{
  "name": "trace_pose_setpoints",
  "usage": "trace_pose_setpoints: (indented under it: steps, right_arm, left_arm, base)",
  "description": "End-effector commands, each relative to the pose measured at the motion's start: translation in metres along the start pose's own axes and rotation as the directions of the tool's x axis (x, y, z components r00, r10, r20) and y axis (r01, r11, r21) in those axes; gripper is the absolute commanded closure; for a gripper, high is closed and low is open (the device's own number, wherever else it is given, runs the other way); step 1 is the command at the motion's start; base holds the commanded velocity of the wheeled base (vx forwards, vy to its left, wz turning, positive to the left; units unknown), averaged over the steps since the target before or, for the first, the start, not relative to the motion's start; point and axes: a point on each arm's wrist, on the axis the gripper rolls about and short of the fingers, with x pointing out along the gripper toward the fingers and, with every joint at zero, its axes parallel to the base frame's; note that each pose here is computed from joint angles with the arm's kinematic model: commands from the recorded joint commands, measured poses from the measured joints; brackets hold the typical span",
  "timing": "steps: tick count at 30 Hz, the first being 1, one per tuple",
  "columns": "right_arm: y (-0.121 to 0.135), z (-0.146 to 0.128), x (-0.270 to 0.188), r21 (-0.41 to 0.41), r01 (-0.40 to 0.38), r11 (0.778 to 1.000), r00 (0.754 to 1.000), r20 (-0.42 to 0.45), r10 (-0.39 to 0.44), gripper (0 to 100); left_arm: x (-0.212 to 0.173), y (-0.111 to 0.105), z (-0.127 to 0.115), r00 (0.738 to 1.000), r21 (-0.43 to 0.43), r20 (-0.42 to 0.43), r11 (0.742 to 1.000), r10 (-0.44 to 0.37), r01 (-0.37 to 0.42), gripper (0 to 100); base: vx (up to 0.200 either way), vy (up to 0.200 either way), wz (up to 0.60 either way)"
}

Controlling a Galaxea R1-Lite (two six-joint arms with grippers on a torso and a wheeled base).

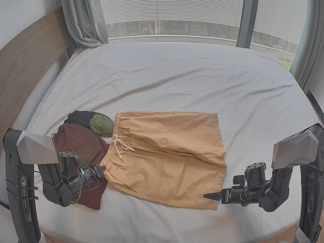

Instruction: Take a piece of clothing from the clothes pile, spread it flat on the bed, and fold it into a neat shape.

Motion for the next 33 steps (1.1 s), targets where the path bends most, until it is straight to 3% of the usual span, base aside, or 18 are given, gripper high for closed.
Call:
trace_pose_setpoints:
  steps: [1, 20, 21, 33]
  right_arm:
    - [0.0, -0.006, 0.001, 0.007, 0.007, 1.0, 0.999, -0.031, -0.007, 0]
    - [0.005, -0.016, -0.002, 0.011, 0.008, 1.0, 0.997, -0.075, -0.007, 0]
    - [0.005, -0.016, -0.002, 0.01, 0.008, 1.0, 0.997, -0.073, -0.008, 100]
    - [0.005, -0.017, -0.003, 0.014, 0.01, 1.0, 0.997, -0.077, -0.009, 100]
  left_arm:
    - [0.0, 0.0, -0.001, 1.0, 0.0, -0.002, 1.0, 0.0, 0.0, 100]
    - [0.001, 0.0, 0.0, 1.0, 0.001, 0.001, 1.0, -0.002, 0.002, 100]
    - [0.001, 0.0, 0.0, 1.0, 0.0, 0.002, 1.0, -0.001, 0.001, 100]
    - [0.001, 0.0, -0.001, 1.0, 0.001, 0.001, 1.0, -0.002, 0.002, 100]
  base:
    - [0.0, 0.0, 0.0]
    - [0.0, 0.0, 0.0]
    - [0.0, 0.0, 0.0]
    - [0.0, 0.0, 0.0]
